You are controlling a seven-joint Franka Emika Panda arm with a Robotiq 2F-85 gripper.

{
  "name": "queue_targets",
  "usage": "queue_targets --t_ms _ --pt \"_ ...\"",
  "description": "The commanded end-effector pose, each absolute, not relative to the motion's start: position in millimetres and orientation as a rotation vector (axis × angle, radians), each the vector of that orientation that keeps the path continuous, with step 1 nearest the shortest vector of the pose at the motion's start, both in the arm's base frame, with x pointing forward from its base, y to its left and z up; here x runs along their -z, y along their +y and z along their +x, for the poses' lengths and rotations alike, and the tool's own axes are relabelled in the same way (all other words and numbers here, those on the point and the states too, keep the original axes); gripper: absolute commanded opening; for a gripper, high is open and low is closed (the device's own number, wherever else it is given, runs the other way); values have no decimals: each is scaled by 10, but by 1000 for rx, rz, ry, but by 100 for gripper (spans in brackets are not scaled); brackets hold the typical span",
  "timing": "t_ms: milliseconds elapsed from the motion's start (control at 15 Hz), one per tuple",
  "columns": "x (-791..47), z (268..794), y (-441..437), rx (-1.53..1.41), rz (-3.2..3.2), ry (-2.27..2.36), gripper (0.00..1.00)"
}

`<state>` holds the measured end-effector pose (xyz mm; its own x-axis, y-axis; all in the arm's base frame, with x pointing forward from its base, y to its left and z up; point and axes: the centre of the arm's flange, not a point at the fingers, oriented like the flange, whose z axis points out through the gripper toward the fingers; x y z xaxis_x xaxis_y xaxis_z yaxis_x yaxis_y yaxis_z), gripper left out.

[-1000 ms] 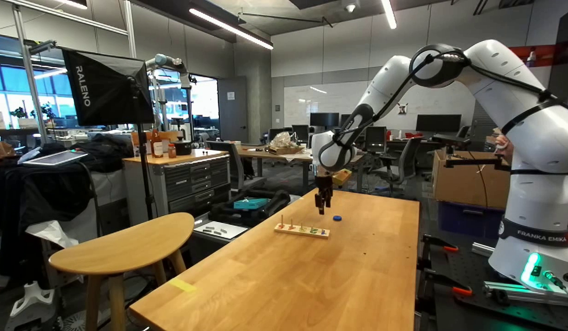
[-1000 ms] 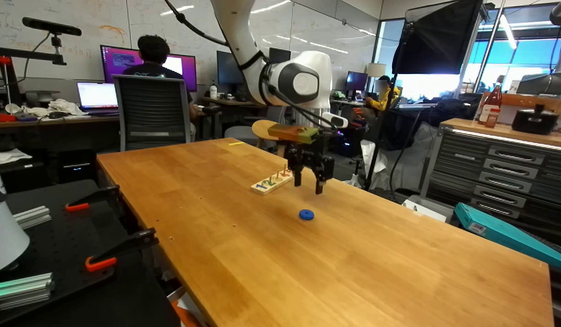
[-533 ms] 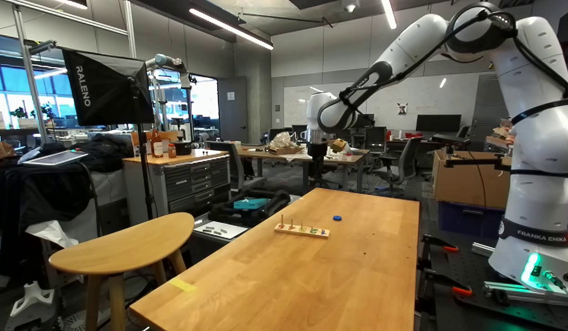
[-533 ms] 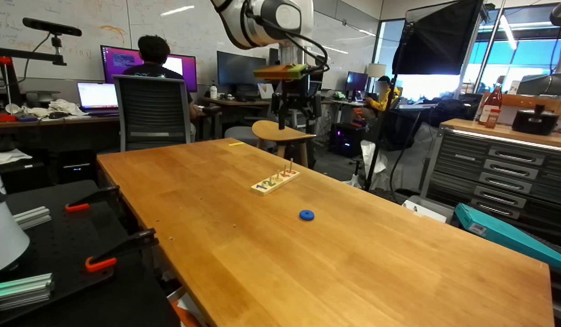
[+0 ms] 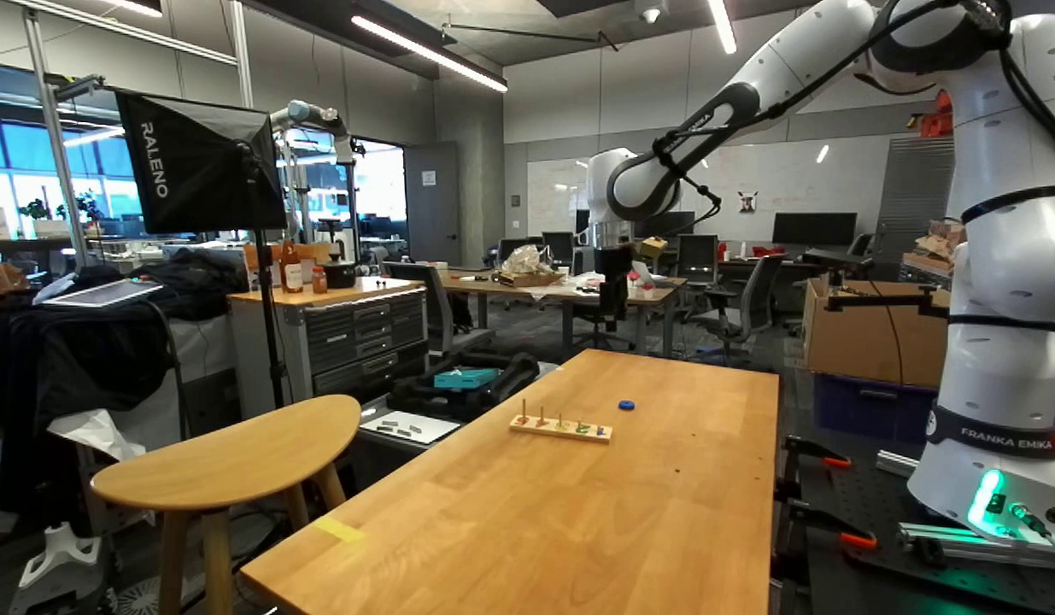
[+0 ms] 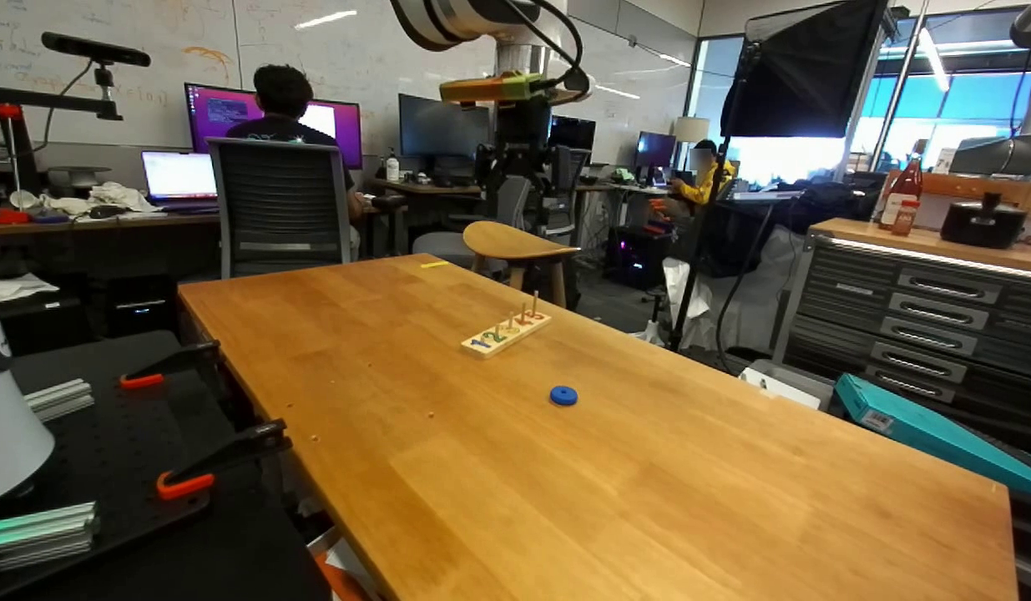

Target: Pick the blue ring and place it on the table

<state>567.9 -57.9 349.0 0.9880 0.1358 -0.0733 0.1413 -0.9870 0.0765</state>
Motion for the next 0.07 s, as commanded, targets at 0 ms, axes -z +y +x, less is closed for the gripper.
queue_targets --t_ms 0 --pt "-3490 5666 -579 107 3051 212 100"
